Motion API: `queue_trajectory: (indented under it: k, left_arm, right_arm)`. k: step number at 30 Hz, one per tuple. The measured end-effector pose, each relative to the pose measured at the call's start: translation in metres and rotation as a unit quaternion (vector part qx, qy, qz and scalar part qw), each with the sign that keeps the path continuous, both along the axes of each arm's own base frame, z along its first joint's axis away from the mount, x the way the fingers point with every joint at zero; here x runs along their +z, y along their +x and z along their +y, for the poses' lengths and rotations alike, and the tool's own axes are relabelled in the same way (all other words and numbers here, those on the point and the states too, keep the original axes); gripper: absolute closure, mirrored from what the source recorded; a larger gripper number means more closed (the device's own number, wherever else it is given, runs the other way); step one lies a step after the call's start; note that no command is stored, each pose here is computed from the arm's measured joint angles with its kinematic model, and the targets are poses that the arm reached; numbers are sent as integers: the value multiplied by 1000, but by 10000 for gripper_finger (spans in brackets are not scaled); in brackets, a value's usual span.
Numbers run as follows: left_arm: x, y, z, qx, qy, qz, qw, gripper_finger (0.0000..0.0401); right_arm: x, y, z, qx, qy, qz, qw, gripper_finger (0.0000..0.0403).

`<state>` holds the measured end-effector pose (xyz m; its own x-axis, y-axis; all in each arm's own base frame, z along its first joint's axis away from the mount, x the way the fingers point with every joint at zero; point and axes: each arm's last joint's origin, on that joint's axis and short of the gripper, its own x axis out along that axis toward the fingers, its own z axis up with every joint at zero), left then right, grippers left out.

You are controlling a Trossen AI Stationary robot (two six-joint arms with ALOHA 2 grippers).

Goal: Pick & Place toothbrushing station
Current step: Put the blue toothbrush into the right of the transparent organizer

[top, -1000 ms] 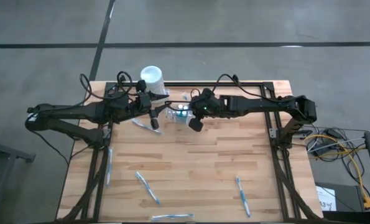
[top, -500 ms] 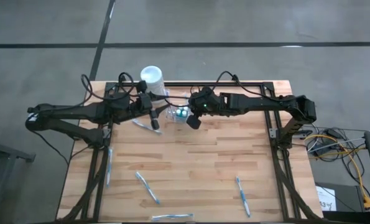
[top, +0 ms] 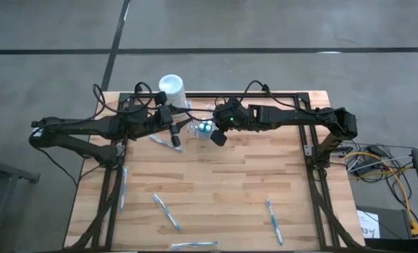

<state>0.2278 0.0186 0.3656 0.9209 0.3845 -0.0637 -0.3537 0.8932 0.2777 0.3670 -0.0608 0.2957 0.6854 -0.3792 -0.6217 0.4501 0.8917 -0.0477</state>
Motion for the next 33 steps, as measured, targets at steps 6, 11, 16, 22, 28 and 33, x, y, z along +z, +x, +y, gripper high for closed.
queue_trajectory:
  k: [6,11,16,22,28,33]
  left_arm:
    - [0,0,0,0,0,0,1000,263]
    - [-1,0,0,0,0,2,1000,263]
    - [0,0,0,0,0,2,1000,263]
    - [0,0,0,0,0,1,1000,263]
    - [0,0,0,-1,0,0,1000,263]
    - [0,0,0,-1,0,-1,1000,263]
  right_arm:
    - [2,2,-1,-7,3,-18,1000,372]
    - [-1,1,-1,3,-10,-3,1000,350]
    - [-1,1,-1,4,-11,-3,1000,323]
    - [0,1,2,12,-8,-4,1000,288]
    - [2,2,4,16,-6,-15,1000,254]
    - [13,1,5,28,-11,-52,998,246]
